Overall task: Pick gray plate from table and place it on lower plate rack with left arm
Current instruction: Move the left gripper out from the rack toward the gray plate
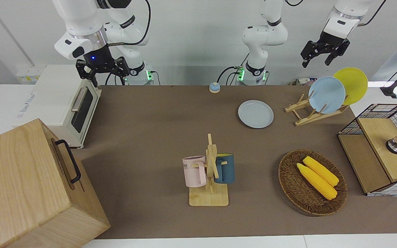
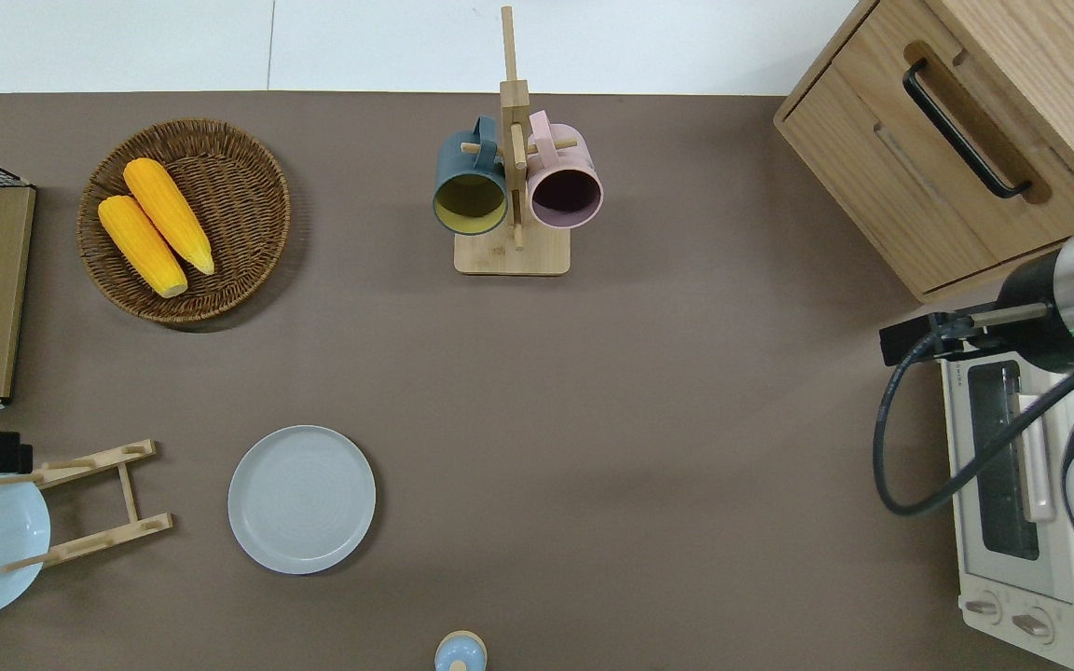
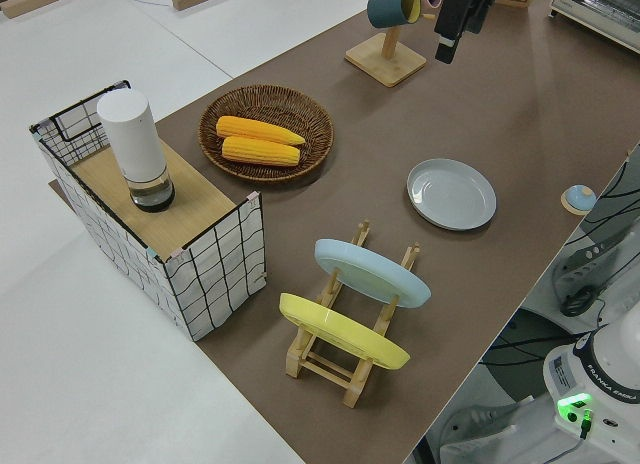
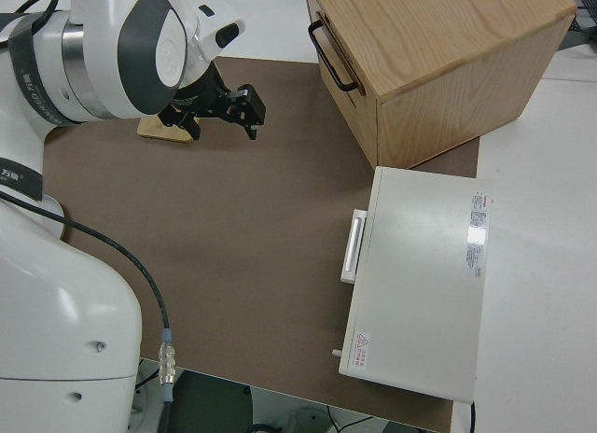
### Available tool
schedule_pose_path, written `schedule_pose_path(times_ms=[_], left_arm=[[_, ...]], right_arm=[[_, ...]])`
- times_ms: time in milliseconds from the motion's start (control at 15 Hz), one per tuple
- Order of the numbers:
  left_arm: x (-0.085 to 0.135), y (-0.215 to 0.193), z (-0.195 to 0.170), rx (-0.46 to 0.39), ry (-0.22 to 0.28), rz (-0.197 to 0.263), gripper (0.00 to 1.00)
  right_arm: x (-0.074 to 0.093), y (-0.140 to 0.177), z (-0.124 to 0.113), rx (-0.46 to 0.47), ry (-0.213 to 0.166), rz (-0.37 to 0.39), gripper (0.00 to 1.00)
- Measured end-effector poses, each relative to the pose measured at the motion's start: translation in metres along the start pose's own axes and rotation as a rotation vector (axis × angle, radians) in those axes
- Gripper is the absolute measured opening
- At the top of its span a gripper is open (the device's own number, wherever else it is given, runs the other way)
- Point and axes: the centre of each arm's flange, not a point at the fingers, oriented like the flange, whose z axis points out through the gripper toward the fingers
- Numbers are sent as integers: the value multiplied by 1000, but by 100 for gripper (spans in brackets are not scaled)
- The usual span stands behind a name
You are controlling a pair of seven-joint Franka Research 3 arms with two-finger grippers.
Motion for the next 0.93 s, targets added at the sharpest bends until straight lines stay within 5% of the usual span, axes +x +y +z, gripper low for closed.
schedule_pose_path(times_ms=[933], left_arm=[[6,2,9,2,-25,-50,100]], right_arm=[[0,0,0,0,0,0,99]])
